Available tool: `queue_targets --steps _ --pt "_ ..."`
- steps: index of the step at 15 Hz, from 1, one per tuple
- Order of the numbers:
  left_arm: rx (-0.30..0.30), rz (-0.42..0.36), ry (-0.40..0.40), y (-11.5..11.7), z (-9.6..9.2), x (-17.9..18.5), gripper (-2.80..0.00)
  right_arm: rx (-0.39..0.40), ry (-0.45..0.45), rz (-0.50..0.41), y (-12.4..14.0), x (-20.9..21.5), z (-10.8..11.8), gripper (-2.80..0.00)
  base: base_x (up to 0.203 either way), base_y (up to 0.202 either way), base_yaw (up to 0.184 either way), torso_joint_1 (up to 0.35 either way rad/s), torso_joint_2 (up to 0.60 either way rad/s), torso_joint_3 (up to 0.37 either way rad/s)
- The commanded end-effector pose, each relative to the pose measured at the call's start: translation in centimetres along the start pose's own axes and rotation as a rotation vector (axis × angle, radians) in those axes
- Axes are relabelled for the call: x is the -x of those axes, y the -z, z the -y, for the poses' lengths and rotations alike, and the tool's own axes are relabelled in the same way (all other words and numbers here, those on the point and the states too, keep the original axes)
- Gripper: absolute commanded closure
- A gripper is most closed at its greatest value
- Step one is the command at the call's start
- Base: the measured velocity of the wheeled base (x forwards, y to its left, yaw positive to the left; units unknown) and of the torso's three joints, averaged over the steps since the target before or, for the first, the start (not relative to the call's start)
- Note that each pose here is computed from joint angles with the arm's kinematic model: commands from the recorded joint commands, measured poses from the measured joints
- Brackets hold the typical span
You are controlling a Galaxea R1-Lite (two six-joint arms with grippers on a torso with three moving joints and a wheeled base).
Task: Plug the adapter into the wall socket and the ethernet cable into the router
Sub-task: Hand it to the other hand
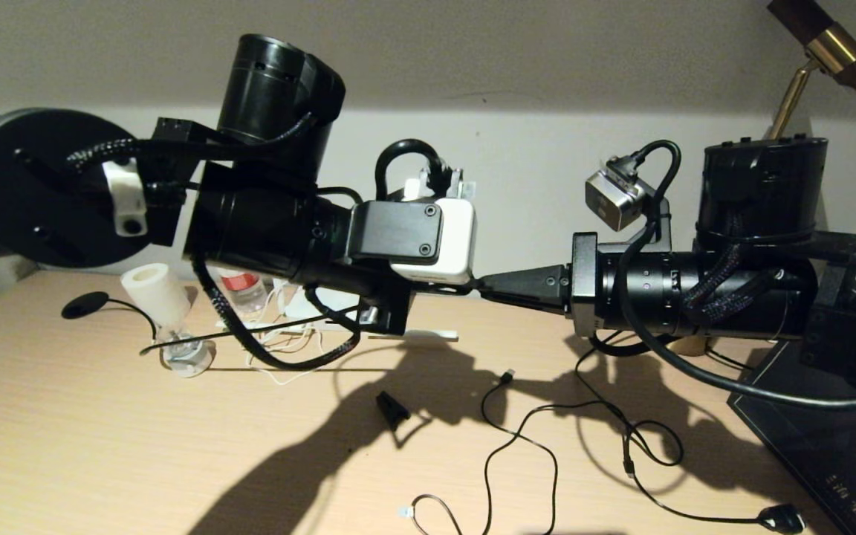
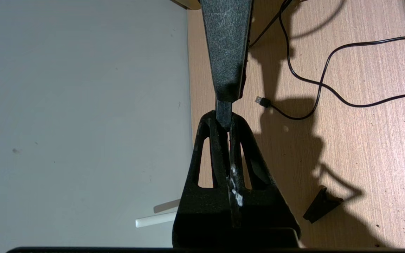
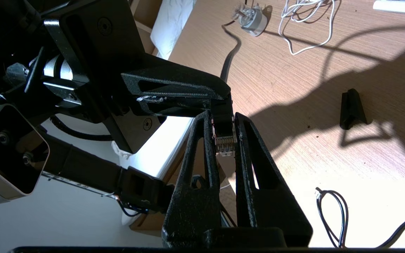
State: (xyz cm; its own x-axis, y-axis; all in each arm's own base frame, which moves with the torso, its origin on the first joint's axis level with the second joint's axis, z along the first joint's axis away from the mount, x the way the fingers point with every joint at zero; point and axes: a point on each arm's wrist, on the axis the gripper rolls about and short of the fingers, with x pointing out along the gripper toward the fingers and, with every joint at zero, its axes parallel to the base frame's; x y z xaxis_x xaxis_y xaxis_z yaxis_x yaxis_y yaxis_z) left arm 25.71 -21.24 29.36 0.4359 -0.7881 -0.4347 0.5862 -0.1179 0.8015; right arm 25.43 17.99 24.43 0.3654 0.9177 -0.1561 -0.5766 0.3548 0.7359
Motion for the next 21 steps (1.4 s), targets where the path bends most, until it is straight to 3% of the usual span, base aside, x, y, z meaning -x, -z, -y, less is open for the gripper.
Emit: queue_targets --steps 1,8,9,11,14,17,19,21 --pt "-0.004 -0.001 0.01 0.1 0.2 -0.1 0.0 0.001 -0.01 0.0 0.0 0.1 -0.3 0.0 0.0 0.0 0.0 0.0 0.0 0.0" --pt "0.005 -0.002 0.015 0.1 0.4 0.0 0.0 -0.007 -0.014 -0.004 0.1 0.0 -0.4 0.0 0.0 0.0 0.0 0.0 0.0 0.0" --pt "0.006 -0.002 0.015 0.1 0.4 0.0 -2.8 -0.007 -0.014 -0.004 0.1 0.0 -0.4 0.0 0.0 0.0 0.0 0.0 0.0 0.0" --pt "0.004 0.004 0.006 0.1 0.2 -0.1 -2.8 -0.01 -0.014 -0.004 0.1 0.0 -0.4 0.0 0.0 0.0 0.0 0.0 0.0 0.0" --pt "-0.035 0.065 -0.102 -0.1 -0.7 0.0 -2.8 -0.066 -0.011 0.005 0.0 0.1 -0.4 0.0 0.0 0.0 0.0 0.0 0.0 0.0" --pt "-0.052 0.112 -0.129 -0.2 0.2 1.5 -2.8 -0.122 -0.032 0.047 -1.1 0.9 -1.4 0.0 0.0 0.0 0.0 0.0 0.0 0.0" --pt "-0.084 0.167 -0.18 -0.3 0.6 2.4 -2.8 -0.195 -0.07 0.084 -2.6 1.4 -2.5 0.0 0.0 0.0 0.0 0.0 0.0 0.0" --pt "-0.145 0.224 -0.29 0.0 -0.5 3.3 -2.8 -0.303 -0.126 0.087 -3.8 1.7 -3.9 0.0 0.0 0.0 0.0 0.0 0.0 0.0"
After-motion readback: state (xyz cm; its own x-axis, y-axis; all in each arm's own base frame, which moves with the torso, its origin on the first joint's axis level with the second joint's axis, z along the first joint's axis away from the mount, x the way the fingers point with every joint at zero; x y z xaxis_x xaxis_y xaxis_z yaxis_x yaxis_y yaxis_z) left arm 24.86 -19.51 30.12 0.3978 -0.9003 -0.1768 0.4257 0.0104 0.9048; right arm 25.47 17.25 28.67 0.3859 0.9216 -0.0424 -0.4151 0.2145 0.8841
